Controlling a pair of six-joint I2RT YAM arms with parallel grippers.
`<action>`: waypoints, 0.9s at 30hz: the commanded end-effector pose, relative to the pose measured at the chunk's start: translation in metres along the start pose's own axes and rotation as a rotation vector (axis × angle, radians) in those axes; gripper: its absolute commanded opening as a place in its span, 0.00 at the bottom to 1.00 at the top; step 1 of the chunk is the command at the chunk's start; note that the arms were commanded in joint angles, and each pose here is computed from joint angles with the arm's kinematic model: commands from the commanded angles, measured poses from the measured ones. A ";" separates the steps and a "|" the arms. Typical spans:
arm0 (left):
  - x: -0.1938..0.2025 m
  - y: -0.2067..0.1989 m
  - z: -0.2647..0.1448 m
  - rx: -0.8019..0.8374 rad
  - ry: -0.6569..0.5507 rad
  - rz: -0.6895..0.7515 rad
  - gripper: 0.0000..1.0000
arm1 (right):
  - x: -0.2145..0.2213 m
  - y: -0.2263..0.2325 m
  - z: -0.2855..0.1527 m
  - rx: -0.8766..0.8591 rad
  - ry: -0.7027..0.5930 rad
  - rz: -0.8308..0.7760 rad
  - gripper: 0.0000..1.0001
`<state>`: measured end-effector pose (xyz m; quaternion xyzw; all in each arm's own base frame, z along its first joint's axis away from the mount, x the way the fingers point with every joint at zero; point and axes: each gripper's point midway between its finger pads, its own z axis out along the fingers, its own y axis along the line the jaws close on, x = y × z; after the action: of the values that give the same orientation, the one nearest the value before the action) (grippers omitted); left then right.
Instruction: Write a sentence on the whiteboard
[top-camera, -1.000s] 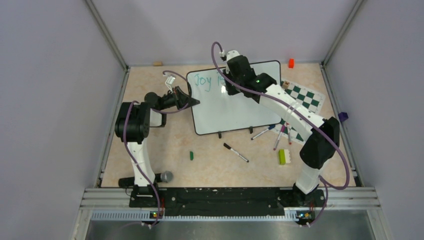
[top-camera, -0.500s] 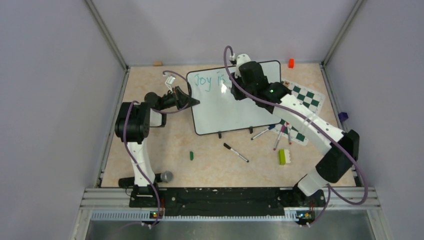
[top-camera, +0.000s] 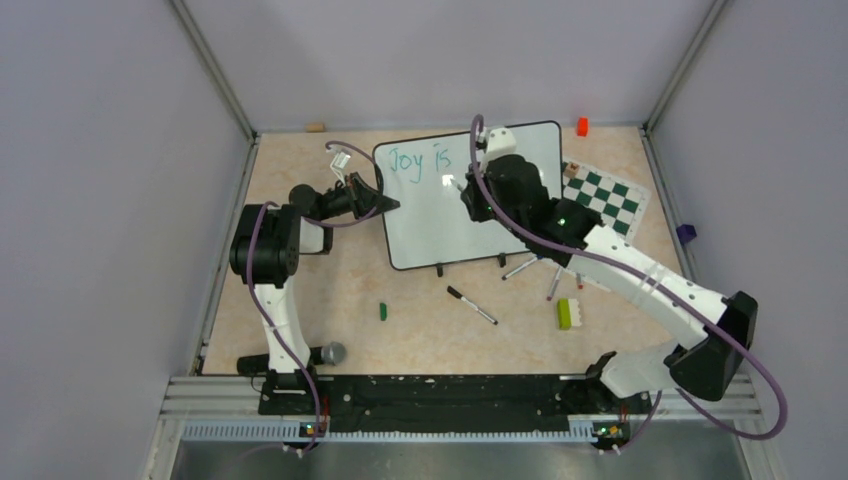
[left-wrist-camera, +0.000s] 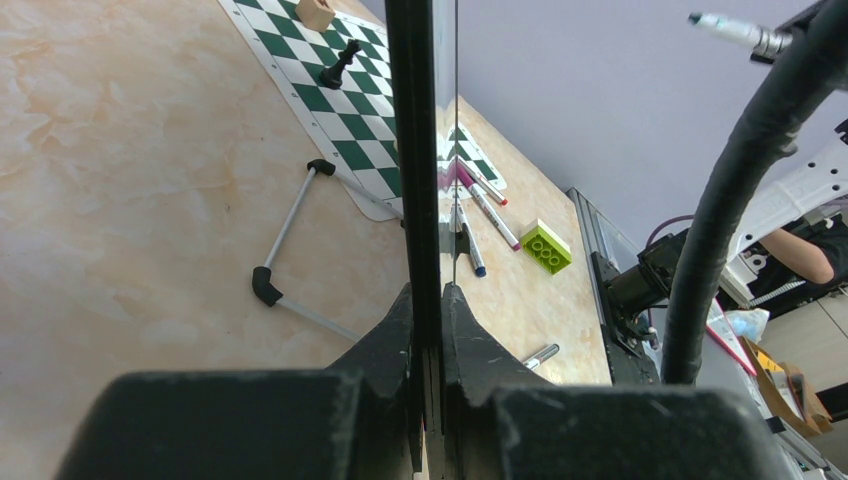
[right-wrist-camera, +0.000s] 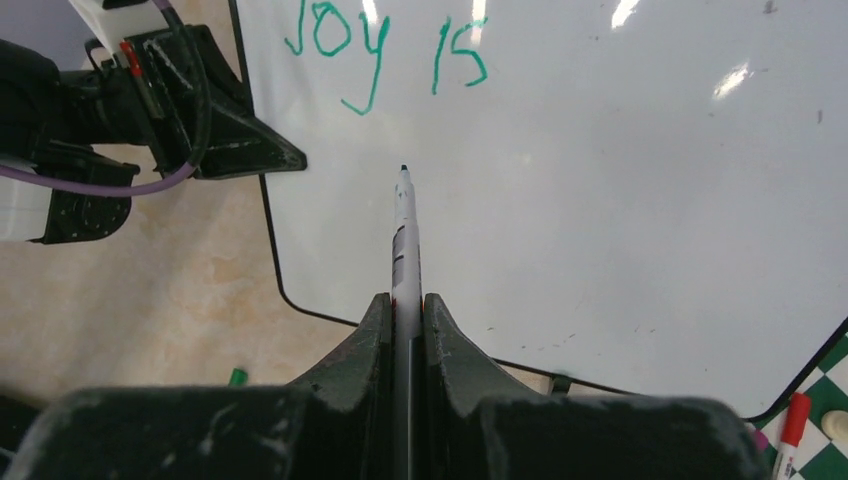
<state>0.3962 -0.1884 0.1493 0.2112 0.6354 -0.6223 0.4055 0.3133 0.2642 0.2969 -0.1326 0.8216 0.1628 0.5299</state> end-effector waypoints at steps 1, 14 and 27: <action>0.035 -0.021 0.001 0.143 0.154 0.195 0.00 | 0.002 0.013 0.008 0.067 0.001 0.058 0.00; 0.030 -0.022 -0.003 0.147 0.158 0.226 0.00 | -0.027 0.021 0.000 0.120 -0.009 0.173 0.00; 0.029 -0.021 -0.003 0.132 0.141 0.224 0.00 | -0.124 0.005 -0.013 0.159 -0.343 0.225 0.00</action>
<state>0.3948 -0.1884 0.1511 0.2199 0.6331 -0.6195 0.4086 0.3342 0.2816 0.3607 -0.0021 0.7995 0.1625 0.5782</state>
